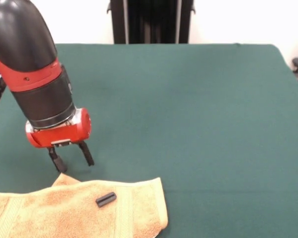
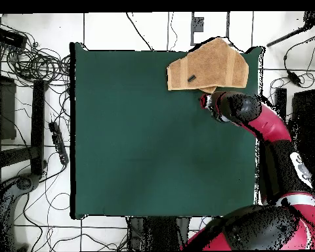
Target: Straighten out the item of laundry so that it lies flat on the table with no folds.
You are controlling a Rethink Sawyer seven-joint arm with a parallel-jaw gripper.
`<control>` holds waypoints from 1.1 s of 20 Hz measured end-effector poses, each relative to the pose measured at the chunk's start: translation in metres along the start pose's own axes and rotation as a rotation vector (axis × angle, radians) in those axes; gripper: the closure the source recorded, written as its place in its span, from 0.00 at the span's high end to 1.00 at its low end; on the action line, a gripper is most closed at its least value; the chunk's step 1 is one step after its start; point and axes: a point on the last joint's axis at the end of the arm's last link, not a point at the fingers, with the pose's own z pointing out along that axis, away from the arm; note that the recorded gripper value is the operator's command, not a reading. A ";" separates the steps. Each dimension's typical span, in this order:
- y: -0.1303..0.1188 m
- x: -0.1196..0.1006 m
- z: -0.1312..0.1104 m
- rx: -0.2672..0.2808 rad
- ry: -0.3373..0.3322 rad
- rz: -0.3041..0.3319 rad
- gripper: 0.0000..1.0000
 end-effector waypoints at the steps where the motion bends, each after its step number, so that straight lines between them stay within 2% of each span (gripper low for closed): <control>1: -0.001 0.000 -0.001 0.010 0.013 -0.009 1.00; 3: -0.004 -0.001 -0.004 0.034 0.048 -0.030 1.00; 4: -0.007 0.000 -0.009 0.064 0.104 -0.058 1.00; 5: -0.008 0.000 -0.011 0.073 0.124 -0.067 1.00; 6: -0.011 0.001 -0.017 0.097 0.172 -0.087 1.00; 11: -0.022 0.000 -0.033 0.151 0.272 -0.118 1.00; 17: -0.040 -0.008 -0.049 0.185 0.348 -0.116 1.00; 22: -0.054 -0.014 -0.045 0.208 0.341 -0.110 1.00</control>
